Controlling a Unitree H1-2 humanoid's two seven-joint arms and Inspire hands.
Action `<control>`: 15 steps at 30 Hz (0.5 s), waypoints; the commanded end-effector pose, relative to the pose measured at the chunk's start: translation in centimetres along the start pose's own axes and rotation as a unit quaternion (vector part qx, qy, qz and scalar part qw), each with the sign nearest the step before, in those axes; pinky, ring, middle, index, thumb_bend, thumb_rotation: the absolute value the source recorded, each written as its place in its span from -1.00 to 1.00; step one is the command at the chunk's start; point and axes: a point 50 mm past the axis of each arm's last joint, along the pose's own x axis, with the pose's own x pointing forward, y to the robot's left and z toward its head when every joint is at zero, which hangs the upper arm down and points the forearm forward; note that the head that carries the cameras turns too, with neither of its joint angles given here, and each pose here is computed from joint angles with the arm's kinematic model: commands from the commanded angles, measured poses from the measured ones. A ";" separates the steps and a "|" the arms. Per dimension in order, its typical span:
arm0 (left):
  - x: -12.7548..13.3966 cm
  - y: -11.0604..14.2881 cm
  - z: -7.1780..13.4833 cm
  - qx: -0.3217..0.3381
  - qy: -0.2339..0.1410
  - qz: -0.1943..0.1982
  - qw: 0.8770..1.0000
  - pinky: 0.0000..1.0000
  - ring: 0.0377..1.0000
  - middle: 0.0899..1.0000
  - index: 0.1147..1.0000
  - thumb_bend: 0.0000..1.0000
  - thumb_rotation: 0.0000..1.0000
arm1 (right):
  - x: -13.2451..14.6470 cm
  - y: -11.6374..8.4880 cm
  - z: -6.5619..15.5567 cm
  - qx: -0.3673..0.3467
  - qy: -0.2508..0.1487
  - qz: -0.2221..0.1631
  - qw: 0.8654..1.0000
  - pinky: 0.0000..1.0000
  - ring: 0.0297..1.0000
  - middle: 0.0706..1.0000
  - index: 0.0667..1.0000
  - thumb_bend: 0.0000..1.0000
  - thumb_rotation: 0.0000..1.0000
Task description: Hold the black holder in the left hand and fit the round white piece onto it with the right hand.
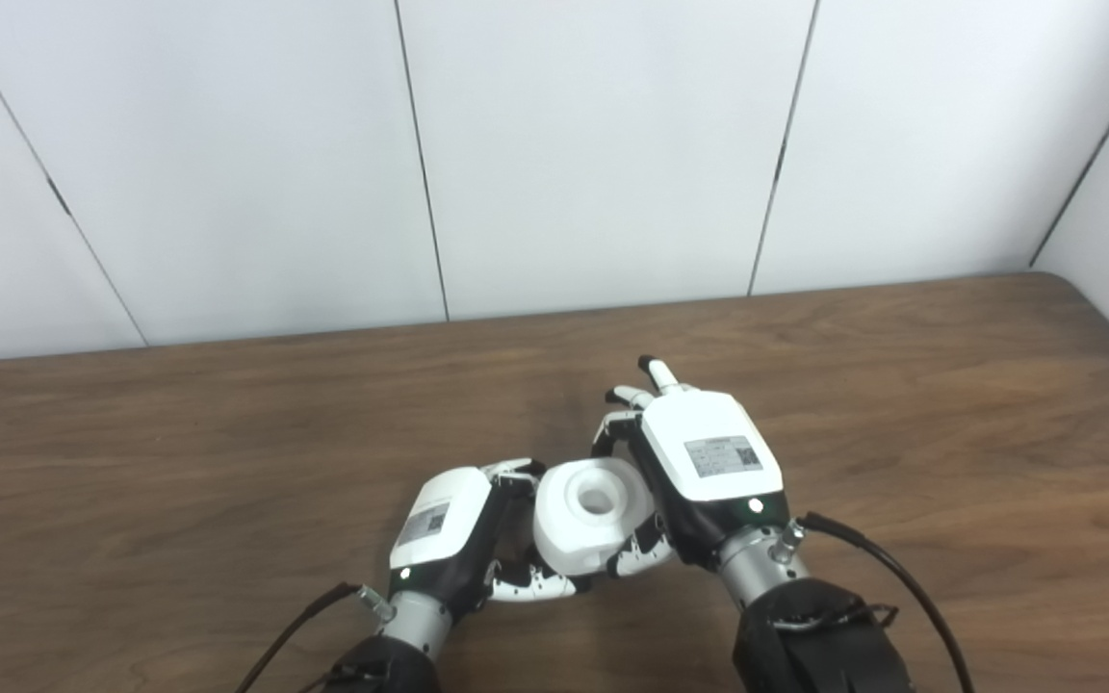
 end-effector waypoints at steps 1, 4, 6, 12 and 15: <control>0.0 -1.3 0.2 -0.003 0.004 -0.025 1.000 0.63 0.71 0.65 -0.17 0.03 -0.91 | -0.1 0.7 0.4 -0.011 -0.003 0.037 0.999 0.76 0.96 0.69 -0.11 0.04 -0.72; 0.0 -1.3 0.2 -0.003 0.003 -0.025 1.000 0.62 0.71 0.65 -0.17 0.03 -0.91 | 0.0 0.5 0.8 -0.015 -0.007 0.041 0.999 0.76 0.95 0.69 -0.11 0.04 -0.72; 0.0 -1.3 0.3 -0.004 0.004 -0.024 1.000 0.60 0.70 0.65 -0.17 0.03 -0.91 | 0.0 0.4 1.0 -0.018 -0.009 0.043 0.999 0.76 0.95 0.69 -0.11 0.04 -0.72; 0.1 -1.3 0.4 0.001 0.003 -0.025 1.000 0.59 0.70 0.65 -0.17 0.03 -0.91 | 0.1 0.5 1.3 -0.029 -0.016 0.047 0.998 0.71 0.92 0.68 -0.11 0.04 -0.71; 0.1 -1.3 0.4 -0.001 0.005 -0.026 1.000 0.60 0.71 0.66 -0.17 0.03 -0.91 | 0.1 0.5 1.4 -0.029 -0.017 0.050 0.998 0.71 0.92 0.68 -0.11 0.04 -0.72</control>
